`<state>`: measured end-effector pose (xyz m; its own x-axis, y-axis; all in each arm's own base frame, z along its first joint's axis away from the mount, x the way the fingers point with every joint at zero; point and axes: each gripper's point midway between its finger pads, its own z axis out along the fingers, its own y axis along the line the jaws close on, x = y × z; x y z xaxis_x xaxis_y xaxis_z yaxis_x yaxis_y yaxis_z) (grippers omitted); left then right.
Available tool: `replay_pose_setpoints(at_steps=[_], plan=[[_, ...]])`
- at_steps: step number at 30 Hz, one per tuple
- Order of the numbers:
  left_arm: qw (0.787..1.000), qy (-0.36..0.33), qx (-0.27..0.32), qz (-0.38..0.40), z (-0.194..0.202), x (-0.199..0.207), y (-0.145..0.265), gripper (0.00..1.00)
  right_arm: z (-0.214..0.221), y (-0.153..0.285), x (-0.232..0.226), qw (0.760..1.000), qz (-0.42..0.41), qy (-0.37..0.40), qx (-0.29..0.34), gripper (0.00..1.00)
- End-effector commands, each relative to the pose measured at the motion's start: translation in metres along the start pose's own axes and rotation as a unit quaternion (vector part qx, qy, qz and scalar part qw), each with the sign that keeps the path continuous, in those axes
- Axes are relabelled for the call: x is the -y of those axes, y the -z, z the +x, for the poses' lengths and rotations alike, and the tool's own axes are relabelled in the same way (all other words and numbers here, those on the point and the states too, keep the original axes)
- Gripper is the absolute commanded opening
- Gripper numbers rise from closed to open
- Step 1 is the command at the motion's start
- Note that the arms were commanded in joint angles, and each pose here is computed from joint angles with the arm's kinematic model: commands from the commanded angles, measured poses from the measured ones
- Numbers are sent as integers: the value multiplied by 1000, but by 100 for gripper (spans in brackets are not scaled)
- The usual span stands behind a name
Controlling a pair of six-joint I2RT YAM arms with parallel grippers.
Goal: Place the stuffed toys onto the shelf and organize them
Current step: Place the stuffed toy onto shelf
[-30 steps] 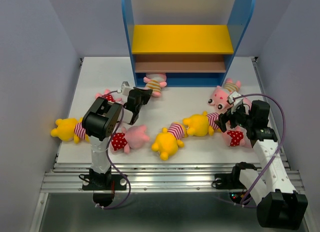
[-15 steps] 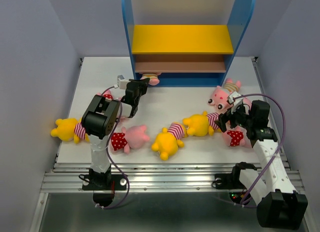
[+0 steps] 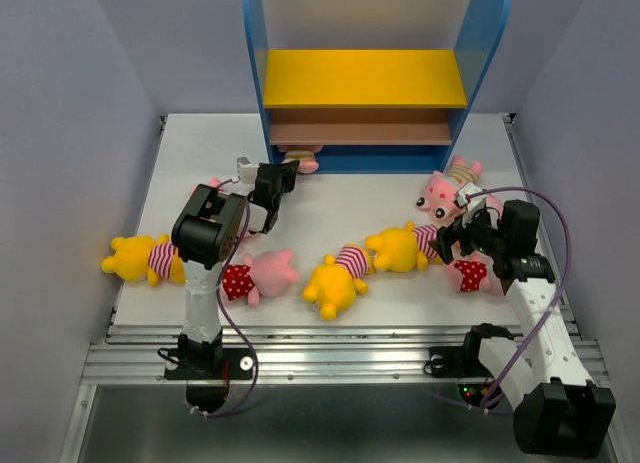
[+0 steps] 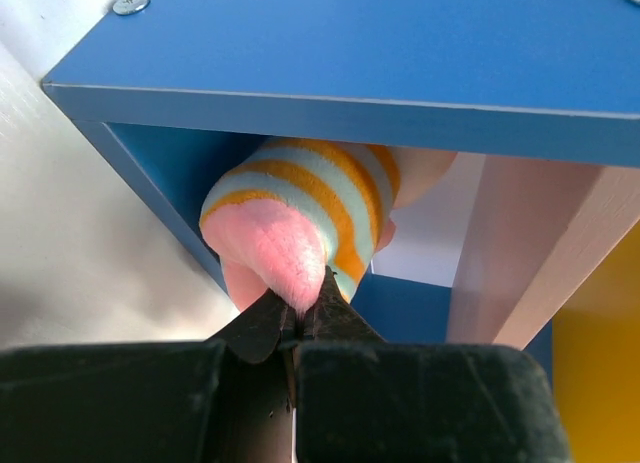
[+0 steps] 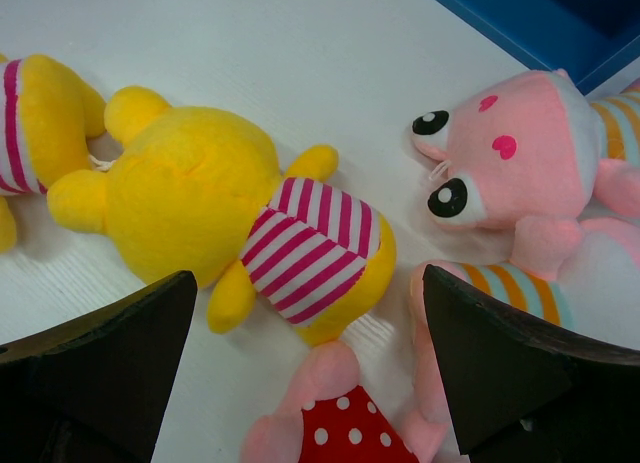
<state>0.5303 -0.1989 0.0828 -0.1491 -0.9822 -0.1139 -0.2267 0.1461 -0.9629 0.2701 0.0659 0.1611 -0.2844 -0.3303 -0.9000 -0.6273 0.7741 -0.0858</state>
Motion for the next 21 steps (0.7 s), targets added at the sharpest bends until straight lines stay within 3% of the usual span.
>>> replay_pose_setpoints(at_steps=[1, 9, 18, 21], plan=[[999, 19, 13, 43, -6, 35, -7, 0, -11, 2, 6, 1000, 8, 16, 13, 100], [999, 15, 5, 37, -4, 30, -7, 24, -11, 2, 6, 1000, 9, 17, 13, 100], [999, 22, -17, 34, 2, 27, 3, 65, -11, 3, 7, 1000, 12, 16, 13, 100], [999, 23, -24, 40, 4, 29, 8, 66, -10, 3, 7, 1000, 12, 17, 12, 100]])
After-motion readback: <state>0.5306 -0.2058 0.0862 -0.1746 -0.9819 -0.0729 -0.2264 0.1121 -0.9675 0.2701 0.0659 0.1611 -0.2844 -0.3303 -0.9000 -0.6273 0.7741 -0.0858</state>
